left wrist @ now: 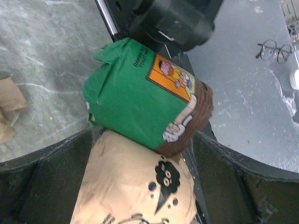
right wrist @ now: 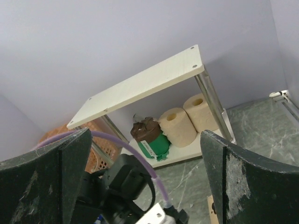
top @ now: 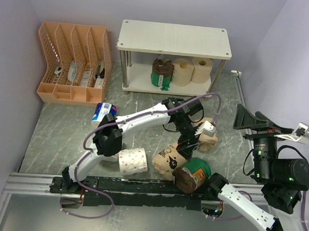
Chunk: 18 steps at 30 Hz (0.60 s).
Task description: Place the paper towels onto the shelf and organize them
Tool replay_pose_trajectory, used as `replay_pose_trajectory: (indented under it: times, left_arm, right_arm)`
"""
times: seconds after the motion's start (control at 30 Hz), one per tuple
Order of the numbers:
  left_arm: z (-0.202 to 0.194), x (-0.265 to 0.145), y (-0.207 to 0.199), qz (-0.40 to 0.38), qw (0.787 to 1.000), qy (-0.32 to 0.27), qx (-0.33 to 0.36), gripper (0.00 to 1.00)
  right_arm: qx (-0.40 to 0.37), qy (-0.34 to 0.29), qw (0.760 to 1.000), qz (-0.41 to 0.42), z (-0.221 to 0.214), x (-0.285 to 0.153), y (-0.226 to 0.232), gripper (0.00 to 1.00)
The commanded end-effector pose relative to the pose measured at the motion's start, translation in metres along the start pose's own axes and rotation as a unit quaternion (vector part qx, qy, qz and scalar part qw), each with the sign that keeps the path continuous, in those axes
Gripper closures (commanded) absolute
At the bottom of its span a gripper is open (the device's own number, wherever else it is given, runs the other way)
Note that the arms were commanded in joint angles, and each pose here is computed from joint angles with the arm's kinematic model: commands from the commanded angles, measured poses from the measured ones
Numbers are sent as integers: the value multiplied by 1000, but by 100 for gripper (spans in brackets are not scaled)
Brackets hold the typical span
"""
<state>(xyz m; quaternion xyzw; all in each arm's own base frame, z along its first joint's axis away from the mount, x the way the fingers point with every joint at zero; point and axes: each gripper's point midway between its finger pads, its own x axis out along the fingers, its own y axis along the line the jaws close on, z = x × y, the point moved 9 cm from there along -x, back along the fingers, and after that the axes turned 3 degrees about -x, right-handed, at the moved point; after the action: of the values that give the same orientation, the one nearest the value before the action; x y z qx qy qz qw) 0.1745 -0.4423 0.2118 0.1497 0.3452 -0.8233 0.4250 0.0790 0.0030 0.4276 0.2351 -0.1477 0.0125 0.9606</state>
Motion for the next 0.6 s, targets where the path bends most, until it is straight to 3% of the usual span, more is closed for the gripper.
replay_pose_trajectory:
  times: [0.0,0.37,0.57]
  left_arm:
    - [22,13,12,17,997,-72,7,0]
    - [24,53,17,-22,994,-105,21,0]
    - [18,70,25,-56,994,-92,10,0]
  right_arm:
    - [-2,14,1000,11,1,-6,-2,0]
    - [-10,25,999,29,2,-13,-3,0]
    - [-17,36,999,29,-8,-12,-4,0]
